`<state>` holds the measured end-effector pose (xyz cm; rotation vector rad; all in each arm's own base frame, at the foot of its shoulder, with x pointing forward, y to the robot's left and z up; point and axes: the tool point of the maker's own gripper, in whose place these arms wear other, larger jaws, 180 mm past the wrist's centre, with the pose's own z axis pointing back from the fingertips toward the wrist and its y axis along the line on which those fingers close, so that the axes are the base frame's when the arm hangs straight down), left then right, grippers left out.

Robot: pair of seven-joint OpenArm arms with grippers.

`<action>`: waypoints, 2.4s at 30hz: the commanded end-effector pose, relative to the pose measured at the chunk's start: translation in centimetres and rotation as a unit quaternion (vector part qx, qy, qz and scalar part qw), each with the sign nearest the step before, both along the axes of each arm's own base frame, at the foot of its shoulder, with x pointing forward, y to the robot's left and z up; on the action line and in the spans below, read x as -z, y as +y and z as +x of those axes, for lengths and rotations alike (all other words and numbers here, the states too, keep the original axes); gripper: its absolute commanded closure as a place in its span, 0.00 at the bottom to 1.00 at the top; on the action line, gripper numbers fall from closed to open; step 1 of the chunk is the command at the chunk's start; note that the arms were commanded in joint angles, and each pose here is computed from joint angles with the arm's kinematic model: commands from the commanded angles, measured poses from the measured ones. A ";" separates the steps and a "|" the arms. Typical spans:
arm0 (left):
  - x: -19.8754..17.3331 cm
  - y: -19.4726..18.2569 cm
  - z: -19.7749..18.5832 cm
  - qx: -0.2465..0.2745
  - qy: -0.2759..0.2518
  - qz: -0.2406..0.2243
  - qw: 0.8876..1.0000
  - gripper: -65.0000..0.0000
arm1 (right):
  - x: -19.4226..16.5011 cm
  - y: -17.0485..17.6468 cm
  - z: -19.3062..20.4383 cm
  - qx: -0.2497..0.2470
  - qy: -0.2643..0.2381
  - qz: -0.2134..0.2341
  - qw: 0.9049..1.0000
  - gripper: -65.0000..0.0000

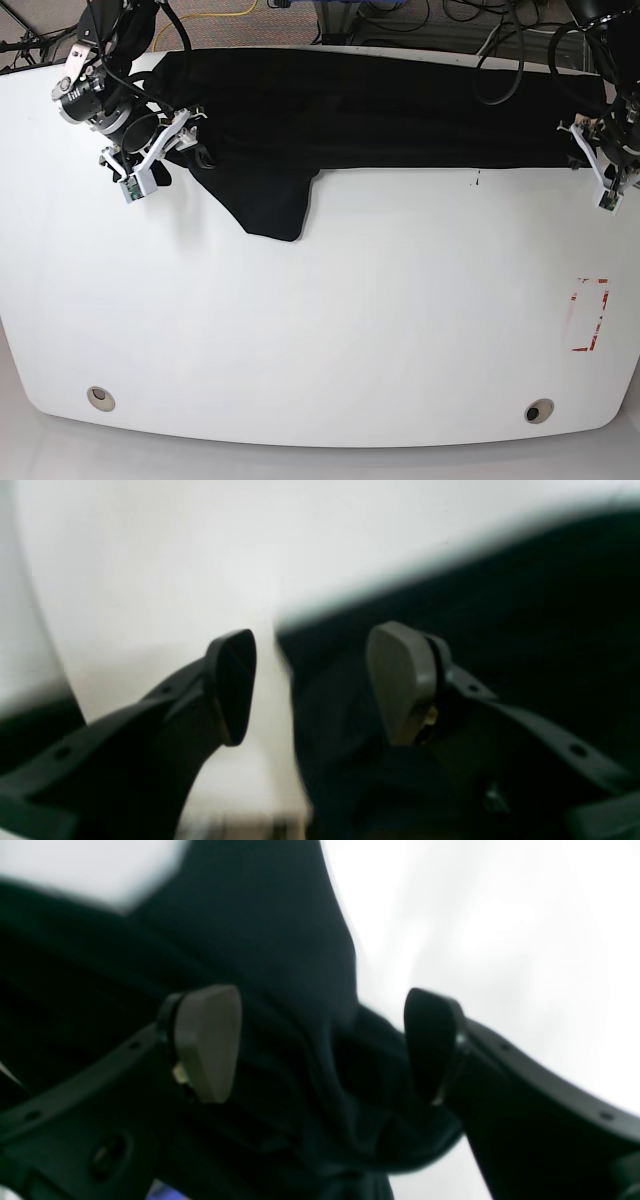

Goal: Fold the T-shirt properly
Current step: 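Lift the shirt edge with both grippers and fold it over the body, then lower the folded edge with both grippers and release the right gripper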

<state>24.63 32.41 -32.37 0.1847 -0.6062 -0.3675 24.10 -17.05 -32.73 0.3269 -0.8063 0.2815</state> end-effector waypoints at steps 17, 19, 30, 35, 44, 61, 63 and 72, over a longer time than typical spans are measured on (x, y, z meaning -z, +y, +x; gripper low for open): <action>3.1 2.5 -0.3 -0.063 0.024 -0.012 0.998 0.63 | 0.2 1.0 0.8 0.011 -0.008 0.030 0.999 0.91; 4.4 3.4 -1.0 -0.078 0.040 -0.013 0.996 0.74 | 1.2 0.5 0.5 0.014 0.009 0.003 1.000 0.90; 7.9 5.3 -4.2 -0.116 0.094 -0.020 0.989 0.84 | 5.0 -1.4 -2.8 0.018 0.087 -0.080 0.993 0.84; 8.3 5.3 -4.7 -0.117 0.101 -0.022 0.988 0.84 | 7.4 -2.5 -3.5 0.028 0.119 -0.089 0.989 0.84; 8.6 3.9 -3.6 -0.095 0.092 -0.030 0.991 0.84 | 10.6 -3.8 -2.2 0.048 0.130 -0.062 0.988 0.84; 9.3 1.5 1.5 -0.067 0.069 -0.071 0.993 0.84 | 9.1 -7.3 4.5 0.066 0.087 -0.060 0.992 0.84; 9.3 1.6 1.8 -0.069 0.068 -0.074 0.993 0.84 | 8.8 -7.7 5.1 0.067 0.083 -0.063 0.992 0.84; 9.3 1.6 2.0 -0.070 0.067 -0.076 0.992 0.84 | 6.5 -7.7 7.4 0.067 0.048 -0.067 0.994 0.83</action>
